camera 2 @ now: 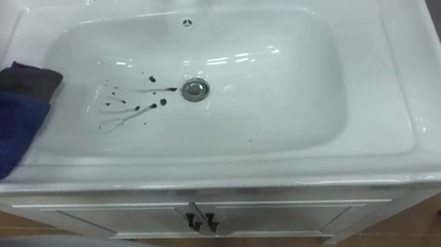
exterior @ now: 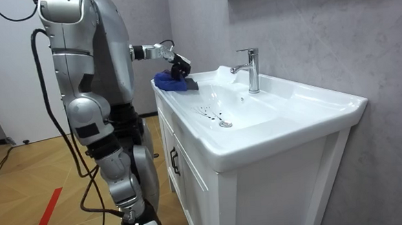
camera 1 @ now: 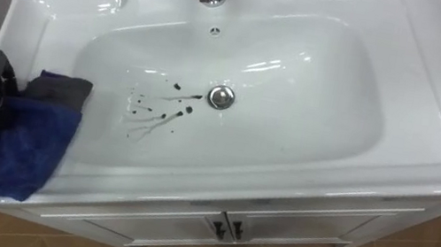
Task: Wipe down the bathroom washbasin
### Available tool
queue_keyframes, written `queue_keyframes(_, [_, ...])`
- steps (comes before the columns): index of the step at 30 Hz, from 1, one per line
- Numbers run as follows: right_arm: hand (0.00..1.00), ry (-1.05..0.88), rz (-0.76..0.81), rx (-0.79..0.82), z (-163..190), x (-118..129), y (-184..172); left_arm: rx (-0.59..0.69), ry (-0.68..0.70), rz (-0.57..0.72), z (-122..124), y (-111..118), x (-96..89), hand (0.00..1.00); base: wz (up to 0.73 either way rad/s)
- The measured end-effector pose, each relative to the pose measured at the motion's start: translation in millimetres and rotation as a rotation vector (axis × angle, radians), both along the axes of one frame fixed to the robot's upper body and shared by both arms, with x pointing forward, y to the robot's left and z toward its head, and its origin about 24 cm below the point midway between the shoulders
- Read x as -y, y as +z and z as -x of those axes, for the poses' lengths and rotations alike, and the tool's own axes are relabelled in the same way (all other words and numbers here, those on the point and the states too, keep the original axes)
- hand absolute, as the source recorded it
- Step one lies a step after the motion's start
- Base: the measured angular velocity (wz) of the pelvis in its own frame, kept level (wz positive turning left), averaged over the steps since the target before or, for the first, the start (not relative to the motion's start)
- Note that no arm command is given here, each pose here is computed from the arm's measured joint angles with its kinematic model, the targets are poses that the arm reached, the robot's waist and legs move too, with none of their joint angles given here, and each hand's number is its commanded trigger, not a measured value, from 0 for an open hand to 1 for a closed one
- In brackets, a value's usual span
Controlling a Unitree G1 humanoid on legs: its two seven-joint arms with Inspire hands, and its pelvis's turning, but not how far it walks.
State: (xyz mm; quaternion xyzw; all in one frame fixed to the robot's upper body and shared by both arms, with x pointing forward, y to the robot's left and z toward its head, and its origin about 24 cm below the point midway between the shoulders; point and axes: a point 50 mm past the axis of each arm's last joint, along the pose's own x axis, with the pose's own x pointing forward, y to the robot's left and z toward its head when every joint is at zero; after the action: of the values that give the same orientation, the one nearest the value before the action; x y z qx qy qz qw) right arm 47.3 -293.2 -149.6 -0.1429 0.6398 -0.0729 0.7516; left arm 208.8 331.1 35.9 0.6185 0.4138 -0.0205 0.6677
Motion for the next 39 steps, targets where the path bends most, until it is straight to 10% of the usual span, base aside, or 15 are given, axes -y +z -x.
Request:
queue_keyframes(16, [0.00, -0.032, 0.004, 0.031, -3, 0, 0, -0.057, -0.094, -0.142, 3, -13, 11.1, 1.00, -0.02])
queue_keyframes(39, [0.00, -0.093, -0.028, 0.124, -3, -13, -4, 0.410, -0.304, -0.384, 21, -36, 39.5, 1.00, 0.05])
